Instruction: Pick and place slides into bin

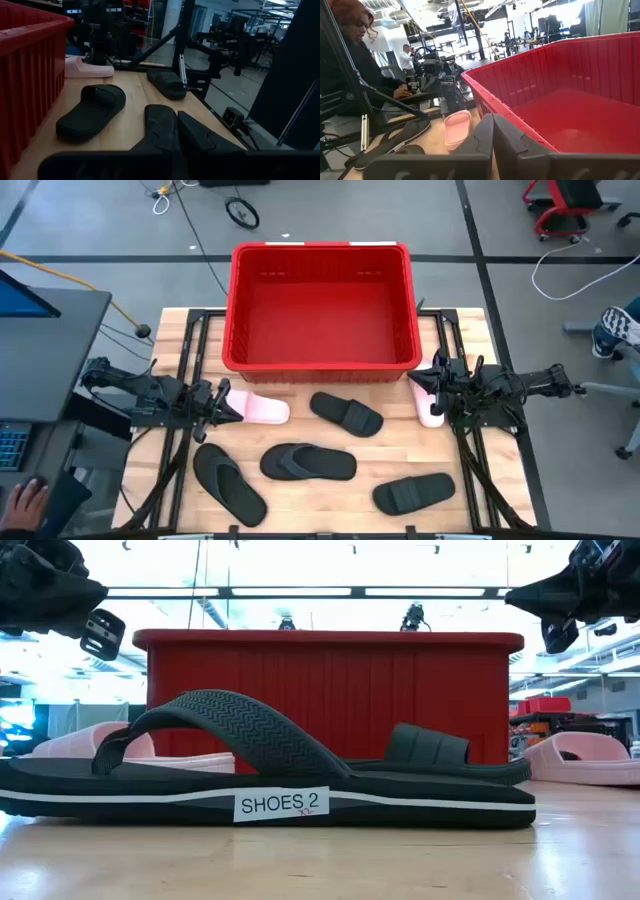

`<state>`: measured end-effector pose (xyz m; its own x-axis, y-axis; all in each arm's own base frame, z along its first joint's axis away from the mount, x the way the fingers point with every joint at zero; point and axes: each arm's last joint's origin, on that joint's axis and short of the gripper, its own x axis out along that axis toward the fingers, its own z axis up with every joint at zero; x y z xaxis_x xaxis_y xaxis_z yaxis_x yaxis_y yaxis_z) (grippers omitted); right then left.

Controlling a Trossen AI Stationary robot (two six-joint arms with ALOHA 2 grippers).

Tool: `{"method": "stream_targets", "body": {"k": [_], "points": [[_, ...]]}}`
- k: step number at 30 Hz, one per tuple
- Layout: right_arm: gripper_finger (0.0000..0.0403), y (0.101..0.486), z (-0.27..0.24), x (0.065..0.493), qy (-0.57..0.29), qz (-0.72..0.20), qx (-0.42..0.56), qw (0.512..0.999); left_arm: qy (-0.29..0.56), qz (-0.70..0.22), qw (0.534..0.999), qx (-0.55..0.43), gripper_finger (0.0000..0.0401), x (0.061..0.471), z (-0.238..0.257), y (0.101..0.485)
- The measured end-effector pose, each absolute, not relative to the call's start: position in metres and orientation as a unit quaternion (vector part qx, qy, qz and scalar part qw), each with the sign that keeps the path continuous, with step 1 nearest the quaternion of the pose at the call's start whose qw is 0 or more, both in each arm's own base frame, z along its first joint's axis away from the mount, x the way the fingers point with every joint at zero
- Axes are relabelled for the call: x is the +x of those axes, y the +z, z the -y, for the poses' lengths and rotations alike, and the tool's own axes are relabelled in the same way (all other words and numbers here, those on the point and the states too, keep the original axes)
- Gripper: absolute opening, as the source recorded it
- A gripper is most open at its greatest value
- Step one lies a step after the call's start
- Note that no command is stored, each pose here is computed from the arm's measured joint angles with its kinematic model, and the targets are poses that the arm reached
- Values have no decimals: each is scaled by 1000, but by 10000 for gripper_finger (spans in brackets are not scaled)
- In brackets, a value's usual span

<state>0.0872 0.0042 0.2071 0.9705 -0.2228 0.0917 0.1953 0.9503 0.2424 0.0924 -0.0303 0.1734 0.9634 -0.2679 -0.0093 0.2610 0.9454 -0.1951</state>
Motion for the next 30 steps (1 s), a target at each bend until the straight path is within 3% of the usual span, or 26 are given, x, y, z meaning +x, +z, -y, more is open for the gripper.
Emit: {"method": "stream_targets", "body": {"k": [30], "points": [[13, 207, -4, 87, -106, 59, 117, 986, -134, -18, 986, -96, 36, 92, 30, 173]]}}
